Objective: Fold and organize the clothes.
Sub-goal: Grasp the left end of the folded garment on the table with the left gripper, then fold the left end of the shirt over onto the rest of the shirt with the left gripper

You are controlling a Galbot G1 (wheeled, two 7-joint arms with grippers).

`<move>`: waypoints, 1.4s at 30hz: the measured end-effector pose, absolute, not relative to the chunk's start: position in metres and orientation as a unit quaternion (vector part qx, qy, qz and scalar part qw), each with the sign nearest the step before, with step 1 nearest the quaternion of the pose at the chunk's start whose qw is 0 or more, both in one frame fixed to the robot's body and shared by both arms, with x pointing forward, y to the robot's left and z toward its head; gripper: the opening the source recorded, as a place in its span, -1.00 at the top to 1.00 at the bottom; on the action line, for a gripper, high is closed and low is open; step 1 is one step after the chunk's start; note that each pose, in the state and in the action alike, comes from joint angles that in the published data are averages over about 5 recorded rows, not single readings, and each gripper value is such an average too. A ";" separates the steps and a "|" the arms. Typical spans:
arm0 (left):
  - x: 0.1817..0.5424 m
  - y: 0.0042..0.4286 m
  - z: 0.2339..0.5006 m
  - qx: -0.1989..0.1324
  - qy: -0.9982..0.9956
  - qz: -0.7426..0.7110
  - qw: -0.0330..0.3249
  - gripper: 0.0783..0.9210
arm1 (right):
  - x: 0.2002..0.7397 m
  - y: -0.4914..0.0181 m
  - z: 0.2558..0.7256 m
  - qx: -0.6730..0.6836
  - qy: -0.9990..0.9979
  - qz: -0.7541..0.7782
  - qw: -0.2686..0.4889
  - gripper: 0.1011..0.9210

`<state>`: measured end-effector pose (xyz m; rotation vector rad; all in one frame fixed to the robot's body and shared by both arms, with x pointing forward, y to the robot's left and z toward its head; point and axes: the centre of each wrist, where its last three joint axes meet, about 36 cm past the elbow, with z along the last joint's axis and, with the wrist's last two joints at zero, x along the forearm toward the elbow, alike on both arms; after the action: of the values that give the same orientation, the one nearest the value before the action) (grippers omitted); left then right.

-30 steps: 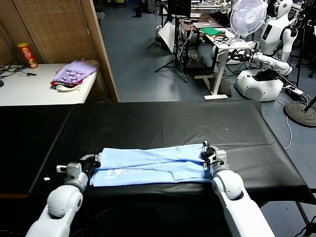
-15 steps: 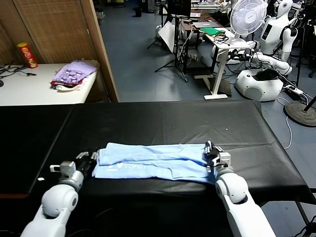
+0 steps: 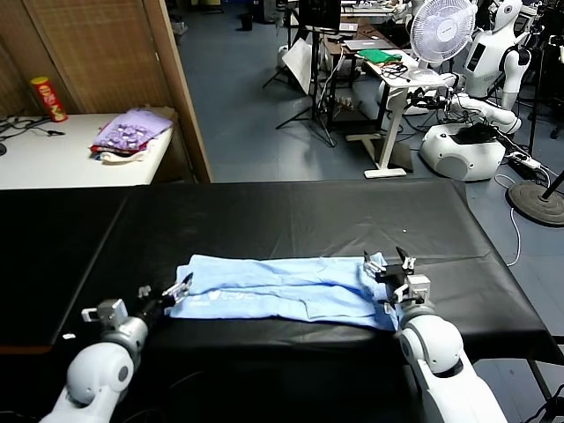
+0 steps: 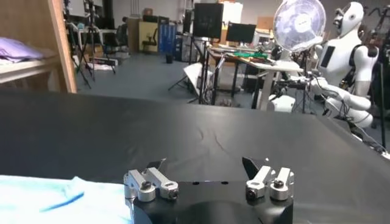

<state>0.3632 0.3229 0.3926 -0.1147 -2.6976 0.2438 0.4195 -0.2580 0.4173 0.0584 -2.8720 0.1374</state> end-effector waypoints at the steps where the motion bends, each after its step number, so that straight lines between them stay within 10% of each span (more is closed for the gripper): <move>1: 0.362 0.321 0.391 -0.043 -0.972 0.087 0.215 -0.67 | 0.419 -0.258 0.418 0.020 -0.990 0.047 0.131 -0.70; 14: 0.359 0.304 0.377 -0.037 -0.971 0.088 0.218 0.80 | 0.419 -0.257 0.422 0.020 -0.991 0.043 0.122 -0.70; 32: 0.370 0.415 0.417 0.056 -0.948 -0.269 0.158 0.82 | 0.412 -0.254 0.428 0.019 -0.992 0.040 0.118 -0.70; 42: 0.363 0.334 0.453 -0.010 -0.977 -0.140 0.164 0.82 | 0.402 -0.256 0.432 0.012 -0.992 0.042 0.122 -0.70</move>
<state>0.3626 0.3343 0.4532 -0.0288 -2.7844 -0.3992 0.4023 -0.2564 0.4321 0.0358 -2.8950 0.1216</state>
